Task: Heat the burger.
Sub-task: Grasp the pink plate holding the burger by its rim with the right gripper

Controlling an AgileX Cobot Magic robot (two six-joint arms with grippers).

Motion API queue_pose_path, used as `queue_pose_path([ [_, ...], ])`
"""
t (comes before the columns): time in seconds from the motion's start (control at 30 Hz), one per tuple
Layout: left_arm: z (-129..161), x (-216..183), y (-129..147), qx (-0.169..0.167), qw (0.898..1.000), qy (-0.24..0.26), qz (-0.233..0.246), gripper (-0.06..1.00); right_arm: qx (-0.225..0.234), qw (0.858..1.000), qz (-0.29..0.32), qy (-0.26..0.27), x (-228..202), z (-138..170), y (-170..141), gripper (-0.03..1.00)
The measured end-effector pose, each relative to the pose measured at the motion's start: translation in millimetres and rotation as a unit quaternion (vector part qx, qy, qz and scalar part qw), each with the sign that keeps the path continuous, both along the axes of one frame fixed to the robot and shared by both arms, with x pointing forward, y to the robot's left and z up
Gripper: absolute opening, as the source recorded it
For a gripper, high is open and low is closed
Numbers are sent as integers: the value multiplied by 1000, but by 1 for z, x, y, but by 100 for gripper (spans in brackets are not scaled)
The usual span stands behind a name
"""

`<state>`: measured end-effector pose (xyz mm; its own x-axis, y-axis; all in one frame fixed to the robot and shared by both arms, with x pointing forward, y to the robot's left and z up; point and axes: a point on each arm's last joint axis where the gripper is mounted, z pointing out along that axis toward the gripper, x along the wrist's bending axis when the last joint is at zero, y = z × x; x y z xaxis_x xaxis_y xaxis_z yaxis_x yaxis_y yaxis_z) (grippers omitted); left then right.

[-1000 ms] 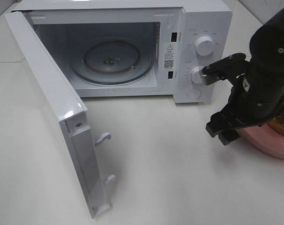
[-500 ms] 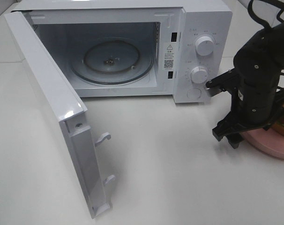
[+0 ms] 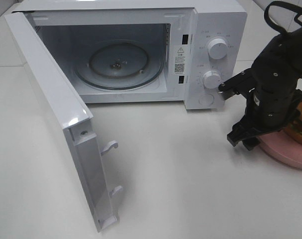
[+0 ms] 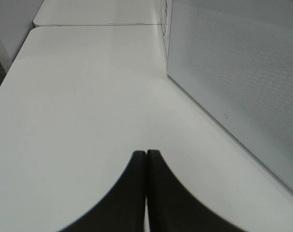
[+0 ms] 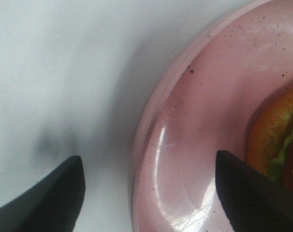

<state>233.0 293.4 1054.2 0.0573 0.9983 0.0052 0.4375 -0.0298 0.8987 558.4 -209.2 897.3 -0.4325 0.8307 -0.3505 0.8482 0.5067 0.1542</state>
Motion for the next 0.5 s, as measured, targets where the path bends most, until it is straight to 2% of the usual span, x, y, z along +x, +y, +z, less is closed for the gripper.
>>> queue_pose_path([
  [0.27, 0, 0, 0, 0, 1000, 0, 0, 0, -18, 1000, 9, 20, 3, -17, 0, 71],
  [0.33, 0, 0, 0, 0, 1000, 0, 0, 0, -21, 999, 11, 22, 4, -19, -1, 65],
  [0.43, 0, 0, 0, 0, 1000, 0, 0, 0, -21, 999, 11, 22, 4, -19, 0, 62],
  [0.5, 0, 0, 0, 0, 1000, 0, 0, 0, -27, 999, 16, 23, 4, -21, -1, 48],
])
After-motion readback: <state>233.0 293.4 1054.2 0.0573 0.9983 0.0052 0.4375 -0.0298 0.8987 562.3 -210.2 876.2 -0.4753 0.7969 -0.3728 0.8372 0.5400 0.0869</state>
